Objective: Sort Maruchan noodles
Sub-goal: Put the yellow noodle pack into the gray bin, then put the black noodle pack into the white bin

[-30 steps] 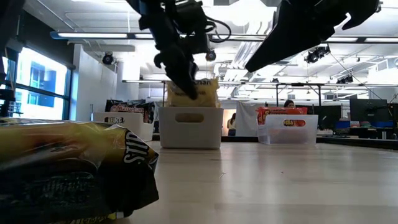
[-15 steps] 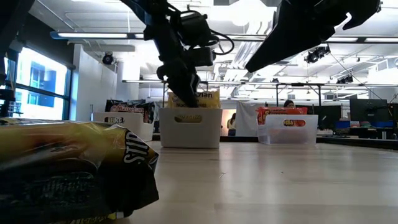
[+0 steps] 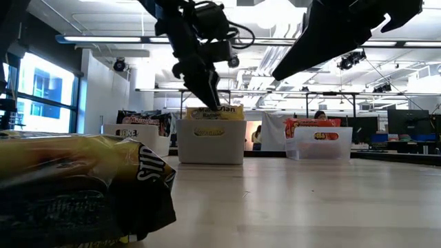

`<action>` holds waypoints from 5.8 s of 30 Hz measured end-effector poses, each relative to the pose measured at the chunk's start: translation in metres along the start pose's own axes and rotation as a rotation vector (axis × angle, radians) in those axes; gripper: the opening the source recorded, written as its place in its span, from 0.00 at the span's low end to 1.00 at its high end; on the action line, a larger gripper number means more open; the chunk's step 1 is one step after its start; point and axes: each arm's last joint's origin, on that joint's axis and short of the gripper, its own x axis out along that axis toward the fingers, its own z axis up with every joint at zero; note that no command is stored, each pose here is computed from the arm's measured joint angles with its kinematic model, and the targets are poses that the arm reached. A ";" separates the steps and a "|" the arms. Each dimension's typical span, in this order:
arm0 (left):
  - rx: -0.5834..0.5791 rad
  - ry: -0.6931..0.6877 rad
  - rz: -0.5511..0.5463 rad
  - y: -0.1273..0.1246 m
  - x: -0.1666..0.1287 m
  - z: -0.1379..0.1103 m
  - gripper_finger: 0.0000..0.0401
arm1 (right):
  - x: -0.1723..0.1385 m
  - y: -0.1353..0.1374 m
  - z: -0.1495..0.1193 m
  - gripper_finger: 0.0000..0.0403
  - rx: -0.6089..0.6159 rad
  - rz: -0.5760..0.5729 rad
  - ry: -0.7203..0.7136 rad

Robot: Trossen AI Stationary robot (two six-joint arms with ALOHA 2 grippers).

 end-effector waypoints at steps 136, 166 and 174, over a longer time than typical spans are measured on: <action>0.158 -0.249 -0.073 -0.344 -0.023 -0.074 0.00 | 0.087 -0.034 0.033 0.66 0.330 0.605 -0.173; 0.349 -0.347 0.033 -0.327 -0.037 -0.030 0.00 | 0.105 -0.019 0.026 0.70 0.343 0.835 -0.063; 0.351 -0.344 0.031 -0.328 -0.037 -0.030 0.00 | 0.100 -0.020 0.045 0.72 0.366 0.981 -0.006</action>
